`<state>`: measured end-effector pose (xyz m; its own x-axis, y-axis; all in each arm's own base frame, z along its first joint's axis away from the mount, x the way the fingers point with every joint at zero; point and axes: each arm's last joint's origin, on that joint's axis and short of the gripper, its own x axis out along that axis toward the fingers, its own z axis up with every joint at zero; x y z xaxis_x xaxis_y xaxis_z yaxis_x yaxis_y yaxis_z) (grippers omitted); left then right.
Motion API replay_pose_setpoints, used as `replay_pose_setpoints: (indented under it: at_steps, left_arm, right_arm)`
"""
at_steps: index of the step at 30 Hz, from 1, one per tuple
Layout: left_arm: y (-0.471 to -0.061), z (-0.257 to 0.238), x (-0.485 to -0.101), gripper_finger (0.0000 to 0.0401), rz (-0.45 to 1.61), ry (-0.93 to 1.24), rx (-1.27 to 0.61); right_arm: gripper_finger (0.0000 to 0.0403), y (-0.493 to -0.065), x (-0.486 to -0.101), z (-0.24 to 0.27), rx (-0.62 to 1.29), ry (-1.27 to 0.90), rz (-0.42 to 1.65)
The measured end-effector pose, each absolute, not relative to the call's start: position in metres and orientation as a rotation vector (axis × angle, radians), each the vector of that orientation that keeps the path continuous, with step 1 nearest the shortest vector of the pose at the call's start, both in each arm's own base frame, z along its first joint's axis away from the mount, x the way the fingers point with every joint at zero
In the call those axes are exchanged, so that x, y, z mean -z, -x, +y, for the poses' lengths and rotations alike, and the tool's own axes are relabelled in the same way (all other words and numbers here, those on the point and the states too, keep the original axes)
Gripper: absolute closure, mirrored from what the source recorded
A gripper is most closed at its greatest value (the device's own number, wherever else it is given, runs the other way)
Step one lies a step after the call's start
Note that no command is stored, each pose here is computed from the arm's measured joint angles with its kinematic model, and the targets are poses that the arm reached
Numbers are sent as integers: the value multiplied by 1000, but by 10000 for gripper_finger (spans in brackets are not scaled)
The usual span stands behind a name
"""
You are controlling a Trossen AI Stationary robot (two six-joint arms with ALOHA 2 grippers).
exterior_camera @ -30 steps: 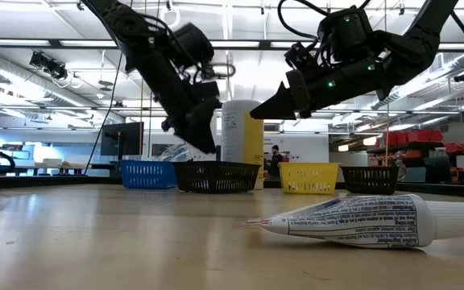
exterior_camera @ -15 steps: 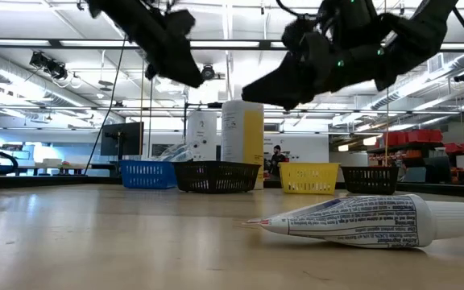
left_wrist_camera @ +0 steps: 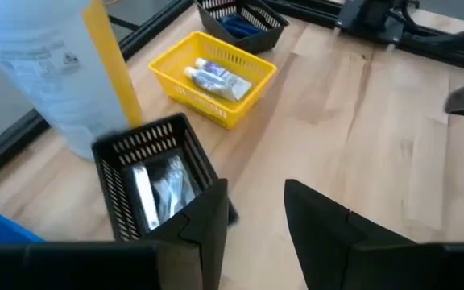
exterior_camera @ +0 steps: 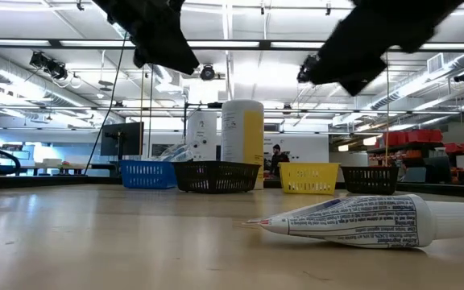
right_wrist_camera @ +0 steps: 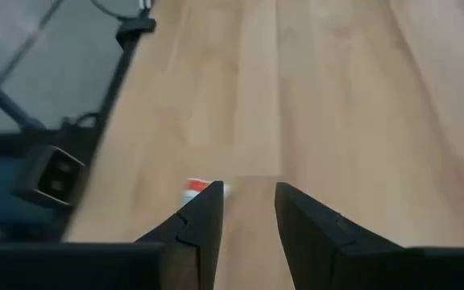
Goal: Pick & Place Travel size toiletries
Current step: Put the toothpaste into the yellow bin
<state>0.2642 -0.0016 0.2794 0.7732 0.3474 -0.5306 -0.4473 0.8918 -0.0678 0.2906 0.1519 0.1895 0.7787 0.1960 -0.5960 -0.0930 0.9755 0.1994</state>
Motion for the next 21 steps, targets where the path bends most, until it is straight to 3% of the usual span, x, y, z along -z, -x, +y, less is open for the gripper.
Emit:
replay_pose_setpoints:
  at_steps: [7,14,21]
  left_arm:
    - [-252,-39,-241,266,512,239,-467]
    - [-233,-64,-206,266,451,250,-488]
    - [-227,-67,-195,266,460,254,-500]
  right_arm:
    - [281,-267,-151,201,-9,-147,655]
    - [281,-273,-117,220,-20,-175,632]
    - [281,-275,-104,223,-42,-236,682]
